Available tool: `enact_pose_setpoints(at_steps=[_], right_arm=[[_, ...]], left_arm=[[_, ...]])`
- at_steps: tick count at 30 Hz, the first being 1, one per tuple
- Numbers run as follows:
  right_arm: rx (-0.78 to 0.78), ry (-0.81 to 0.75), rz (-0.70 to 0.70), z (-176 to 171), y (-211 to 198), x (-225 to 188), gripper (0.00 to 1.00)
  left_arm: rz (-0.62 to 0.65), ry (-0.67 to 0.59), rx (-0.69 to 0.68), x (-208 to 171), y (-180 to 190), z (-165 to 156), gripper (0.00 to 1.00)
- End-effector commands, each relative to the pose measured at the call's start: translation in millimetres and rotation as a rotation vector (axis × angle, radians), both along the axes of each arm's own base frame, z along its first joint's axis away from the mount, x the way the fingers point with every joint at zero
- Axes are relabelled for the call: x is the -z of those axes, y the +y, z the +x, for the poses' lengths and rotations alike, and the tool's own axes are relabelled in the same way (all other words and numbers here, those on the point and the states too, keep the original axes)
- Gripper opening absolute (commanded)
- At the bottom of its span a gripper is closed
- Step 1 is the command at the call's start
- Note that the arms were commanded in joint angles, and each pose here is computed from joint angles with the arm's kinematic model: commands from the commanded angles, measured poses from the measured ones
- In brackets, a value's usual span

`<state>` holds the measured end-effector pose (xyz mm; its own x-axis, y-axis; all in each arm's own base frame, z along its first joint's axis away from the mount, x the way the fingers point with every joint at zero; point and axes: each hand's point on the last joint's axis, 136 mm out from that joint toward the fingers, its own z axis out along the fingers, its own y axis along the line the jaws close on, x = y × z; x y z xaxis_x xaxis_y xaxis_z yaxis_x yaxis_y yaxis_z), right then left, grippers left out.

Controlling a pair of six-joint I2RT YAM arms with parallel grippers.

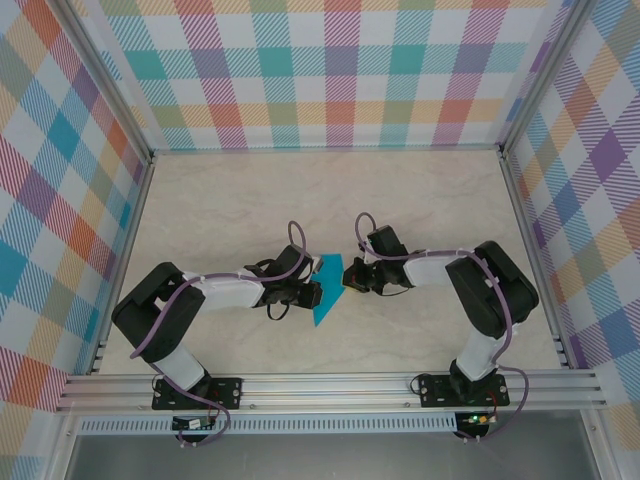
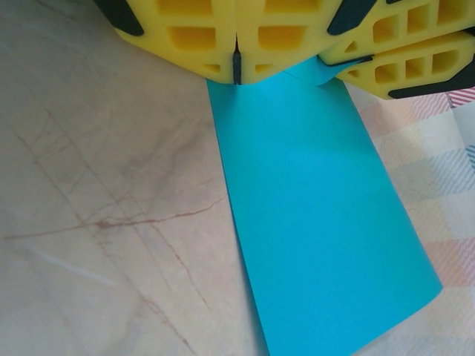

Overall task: Fold a paper plane with a square sheet of paper (pick it up from the middle)
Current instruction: Third fold the triangle at the center of the table.

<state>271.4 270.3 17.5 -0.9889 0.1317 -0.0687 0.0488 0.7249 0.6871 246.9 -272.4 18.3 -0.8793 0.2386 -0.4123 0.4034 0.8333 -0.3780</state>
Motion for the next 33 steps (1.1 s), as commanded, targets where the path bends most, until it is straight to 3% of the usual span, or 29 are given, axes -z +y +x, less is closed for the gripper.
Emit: enact_pose_setpoints(at_steps=[1, 6, 12, 18, 23, 29, 33], right_arm=[[-0.018, -0.042, -0.005, 1.7, -0.6, -18.6, 0.00], [-0.096, -0.077, 0.126, -2.2, 20.5, -49.7, 0.01], [-0.153, -0.028, 0.148, -15.5, 35.2, -39.2, 0.01], [-0.151, 0.031, 0.088, -21.1, 32.2, -9.0, 0.00], [-0.111, 0.064, -0.001, -24.7, 17.8, 16.1, 0.00], [-0.091, 0.092, -0.034, -30.8, 9.5, 24.2, 0.00], [-0.080, 0.099, -0.041, -30.4, 8.9, 26.0, 0.00]], left_arm=[[0.106, 0.093, 0.013, 26.7, 21.2, -19.0, 0.09], [0.105, 0.092, 0.015, 26.2, 20.8, -18.7, 0.11], [0.102, 0.093, 0.013, 26.4, 19.7, -18.1, 0.12], [0.102, 0.091, 0.014, 25.2, 19.0, -17.0, 0.13], [0.086, 0.070, 0.003, 12.9, 18.6, -14.9, 0.23], [0.119, -0.045, -0.184, -31.3, 44.6, 3.6, 0.43], [0.040, -0.078, -0.305, -59.4, 55.5, 2.0, 0.43]])
